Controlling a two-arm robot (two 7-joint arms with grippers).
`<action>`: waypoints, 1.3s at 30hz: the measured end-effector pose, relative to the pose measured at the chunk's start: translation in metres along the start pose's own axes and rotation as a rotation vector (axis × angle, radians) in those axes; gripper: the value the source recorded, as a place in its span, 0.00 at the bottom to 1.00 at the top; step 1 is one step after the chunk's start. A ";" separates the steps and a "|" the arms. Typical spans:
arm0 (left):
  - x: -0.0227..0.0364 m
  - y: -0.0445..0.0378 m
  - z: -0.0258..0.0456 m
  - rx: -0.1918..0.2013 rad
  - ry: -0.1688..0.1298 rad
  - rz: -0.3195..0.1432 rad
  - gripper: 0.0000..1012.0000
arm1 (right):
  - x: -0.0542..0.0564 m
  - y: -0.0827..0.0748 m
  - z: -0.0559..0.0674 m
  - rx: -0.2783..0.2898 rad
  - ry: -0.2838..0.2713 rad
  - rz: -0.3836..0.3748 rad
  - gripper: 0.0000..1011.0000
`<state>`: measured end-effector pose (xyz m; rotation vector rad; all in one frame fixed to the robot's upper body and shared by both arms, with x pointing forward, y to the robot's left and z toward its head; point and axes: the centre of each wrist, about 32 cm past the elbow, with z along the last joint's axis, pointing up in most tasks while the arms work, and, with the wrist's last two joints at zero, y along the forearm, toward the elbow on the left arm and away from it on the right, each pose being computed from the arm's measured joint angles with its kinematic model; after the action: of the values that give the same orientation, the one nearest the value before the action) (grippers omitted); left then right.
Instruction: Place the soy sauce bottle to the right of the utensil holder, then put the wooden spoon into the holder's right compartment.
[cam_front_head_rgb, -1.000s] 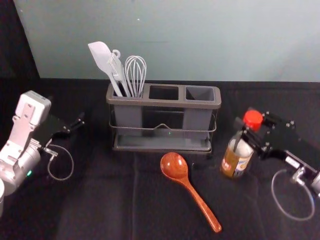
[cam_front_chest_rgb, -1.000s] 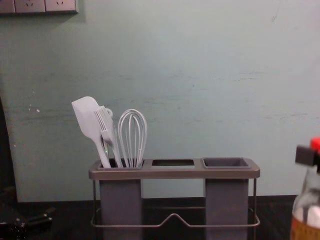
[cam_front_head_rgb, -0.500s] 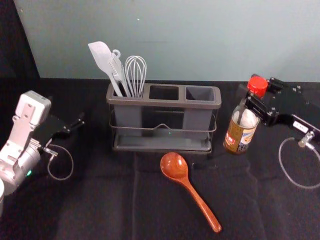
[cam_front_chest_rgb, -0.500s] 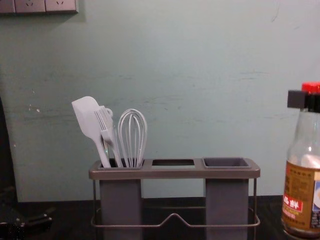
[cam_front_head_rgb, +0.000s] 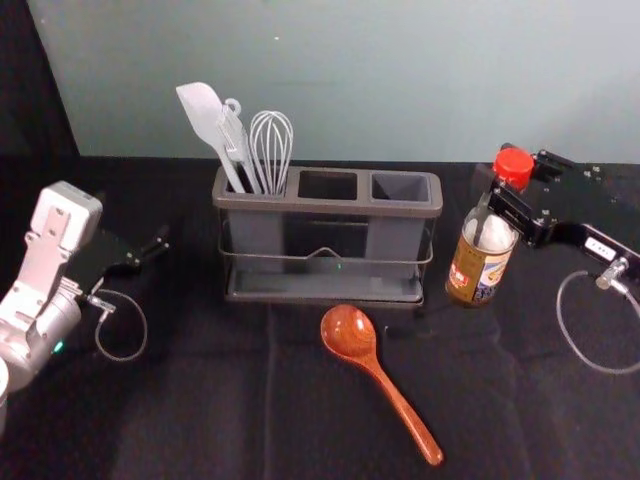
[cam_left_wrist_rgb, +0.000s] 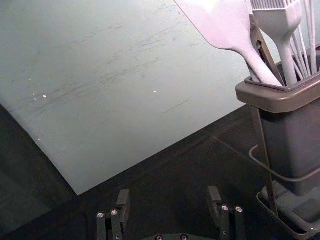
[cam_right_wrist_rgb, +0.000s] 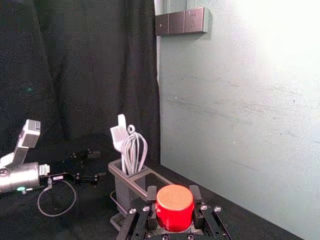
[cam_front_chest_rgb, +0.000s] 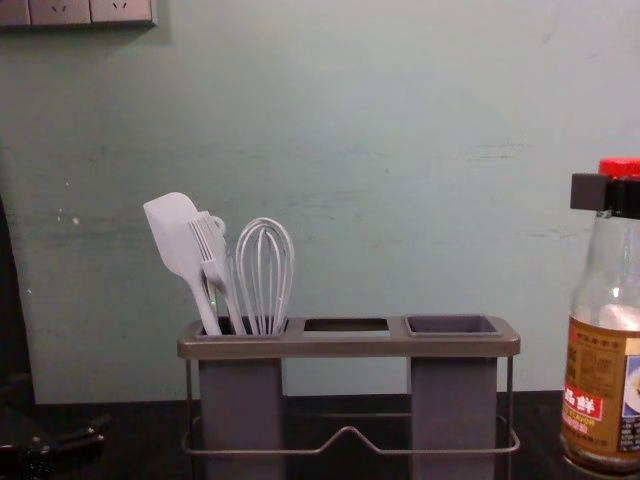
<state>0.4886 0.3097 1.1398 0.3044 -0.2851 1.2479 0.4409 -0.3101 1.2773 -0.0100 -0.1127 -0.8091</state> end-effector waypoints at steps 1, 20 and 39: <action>0.0000 0.0000 0.0000 0.000 0.000 0.000 0.99 | 0.000 0.000 0.000 0.000 0.000 0.000 0.39; 0.0000 0.0000 0.0000 0.000 0.000 0.000 0.99 | 0.024 0.014 -0.023 -0.009 0.015 -0.055 0.39; 0.0000 0.0000 0.0000 0.000 0.000 0.000 0.99 | 0.044 0.048 -0.061 -0.009 0.074 -0.128 0.39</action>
<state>0.4886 0.3097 1.1398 0.3044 -0.2851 1.2480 0.5119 -0.3122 1.2228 0.0185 -0.0395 -0.9372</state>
